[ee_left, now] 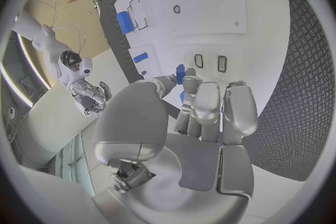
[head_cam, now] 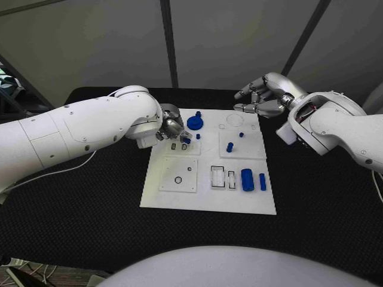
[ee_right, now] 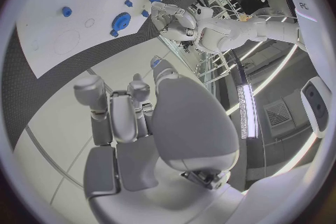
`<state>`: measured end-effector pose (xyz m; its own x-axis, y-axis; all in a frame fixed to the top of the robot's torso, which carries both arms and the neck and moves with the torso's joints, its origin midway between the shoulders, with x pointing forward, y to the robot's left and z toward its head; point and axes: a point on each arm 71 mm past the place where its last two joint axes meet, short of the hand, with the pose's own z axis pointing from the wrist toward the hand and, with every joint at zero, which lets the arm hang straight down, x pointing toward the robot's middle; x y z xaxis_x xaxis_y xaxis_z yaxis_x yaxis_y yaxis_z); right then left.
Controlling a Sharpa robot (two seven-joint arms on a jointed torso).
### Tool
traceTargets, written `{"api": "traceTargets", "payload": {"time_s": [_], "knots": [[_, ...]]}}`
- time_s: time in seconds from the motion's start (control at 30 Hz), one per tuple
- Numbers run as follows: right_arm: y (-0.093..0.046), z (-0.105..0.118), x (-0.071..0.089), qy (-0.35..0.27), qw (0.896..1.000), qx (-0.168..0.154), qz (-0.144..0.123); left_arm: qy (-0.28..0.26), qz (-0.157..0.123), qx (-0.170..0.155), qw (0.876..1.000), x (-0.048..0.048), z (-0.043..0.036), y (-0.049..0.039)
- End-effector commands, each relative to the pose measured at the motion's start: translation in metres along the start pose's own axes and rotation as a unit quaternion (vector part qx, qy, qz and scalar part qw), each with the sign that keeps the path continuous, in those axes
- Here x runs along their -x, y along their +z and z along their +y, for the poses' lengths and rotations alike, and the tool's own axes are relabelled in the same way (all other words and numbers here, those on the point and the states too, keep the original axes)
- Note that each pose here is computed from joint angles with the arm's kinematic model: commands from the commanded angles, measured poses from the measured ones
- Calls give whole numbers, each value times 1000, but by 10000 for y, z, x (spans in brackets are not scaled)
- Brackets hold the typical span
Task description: Assemble the parts on the task board
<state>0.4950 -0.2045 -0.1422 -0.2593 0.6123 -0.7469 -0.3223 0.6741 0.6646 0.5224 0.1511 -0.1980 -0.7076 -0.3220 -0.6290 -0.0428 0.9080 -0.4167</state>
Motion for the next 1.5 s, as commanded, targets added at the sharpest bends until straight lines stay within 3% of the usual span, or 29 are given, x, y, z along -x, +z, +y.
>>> {"api": "traceTargets", "payload": {"time_s": [0.03, 0.23, 0.53, 1.5], "knots": [[-1, 2, 14, -2, 1000, 1, 0, -9, -40, -12, 999, 32, -29, -29], [-15, -2, 33, -22, 1000, 6, -5, 8, -69, -5, 998, -15, -11, -37], [-15, 3, 36, -34, 999, 11, -7, 41, -87, 7, 995, -81, 13, 0], [-4, 7, 23, -37, 999, 12, -3, 110, -60, 29, 992, -254, 69, 46]]}}
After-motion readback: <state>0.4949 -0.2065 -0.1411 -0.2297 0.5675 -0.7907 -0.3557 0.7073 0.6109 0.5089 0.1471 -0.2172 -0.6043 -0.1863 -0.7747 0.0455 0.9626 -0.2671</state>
